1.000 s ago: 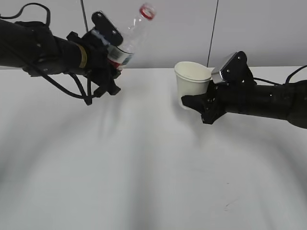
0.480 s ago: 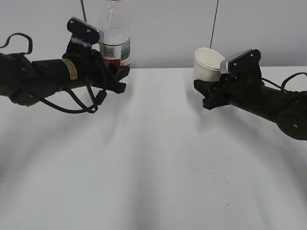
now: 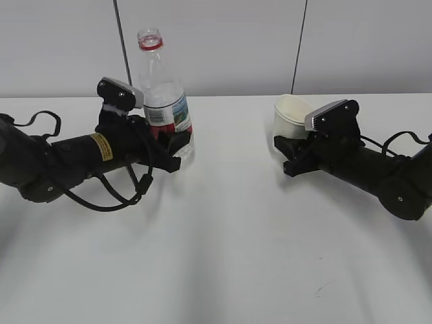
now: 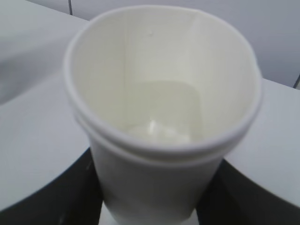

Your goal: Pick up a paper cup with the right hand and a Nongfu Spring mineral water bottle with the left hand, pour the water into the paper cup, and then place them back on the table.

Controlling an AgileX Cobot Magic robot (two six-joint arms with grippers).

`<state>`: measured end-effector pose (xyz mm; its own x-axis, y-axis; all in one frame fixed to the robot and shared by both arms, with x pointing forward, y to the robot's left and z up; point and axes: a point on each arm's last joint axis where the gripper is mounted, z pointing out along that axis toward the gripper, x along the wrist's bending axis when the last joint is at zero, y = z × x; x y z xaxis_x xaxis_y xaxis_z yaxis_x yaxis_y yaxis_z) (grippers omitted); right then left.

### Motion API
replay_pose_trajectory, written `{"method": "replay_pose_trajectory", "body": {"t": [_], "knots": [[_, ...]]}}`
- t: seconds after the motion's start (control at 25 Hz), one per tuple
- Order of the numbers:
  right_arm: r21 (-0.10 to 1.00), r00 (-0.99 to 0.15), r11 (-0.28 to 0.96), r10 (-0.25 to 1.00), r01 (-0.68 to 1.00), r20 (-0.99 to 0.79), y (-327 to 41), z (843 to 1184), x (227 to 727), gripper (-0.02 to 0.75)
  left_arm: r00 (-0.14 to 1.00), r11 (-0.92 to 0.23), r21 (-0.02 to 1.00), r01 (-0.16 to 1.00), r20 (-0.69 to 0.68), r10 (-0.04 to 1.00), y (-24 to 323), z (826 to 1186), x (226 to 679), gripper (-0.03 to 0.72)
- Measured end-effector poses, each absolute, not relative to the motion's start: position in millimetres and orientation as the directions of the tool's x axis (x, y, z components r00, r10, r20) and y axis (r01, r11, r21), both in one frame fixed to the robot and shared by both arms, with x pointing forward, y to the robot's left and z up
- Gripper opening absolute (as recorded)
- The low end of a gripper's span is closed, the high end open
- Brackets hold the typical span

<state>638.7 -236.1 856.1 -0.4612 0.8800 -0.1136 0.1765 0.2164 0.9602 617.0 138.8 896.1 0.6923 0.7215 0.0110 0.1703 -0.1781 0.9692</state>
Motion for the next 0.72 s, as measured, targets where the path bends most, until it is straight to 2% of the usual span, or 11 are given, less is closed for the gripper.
{"method": "replay_pose_trajectory", "body": {"t": [0.28,0.72], "knots": [[0.963,-0.462,0.221,0.878,0.156,-0.127,-236.0,839.8,637.5,0.377,0.706,-0.206,0.96,0.187,0.014,0.708,138.6,871.1,615.0,0.329],[0.967,-0.437,0.201,0.892,0.157,-0.115,-237.9,835.5,638.1,0.377,0.703,-0.271,0.94,0.208,0.049,0.709,140.8,863.3,614.6,0.329]]}}
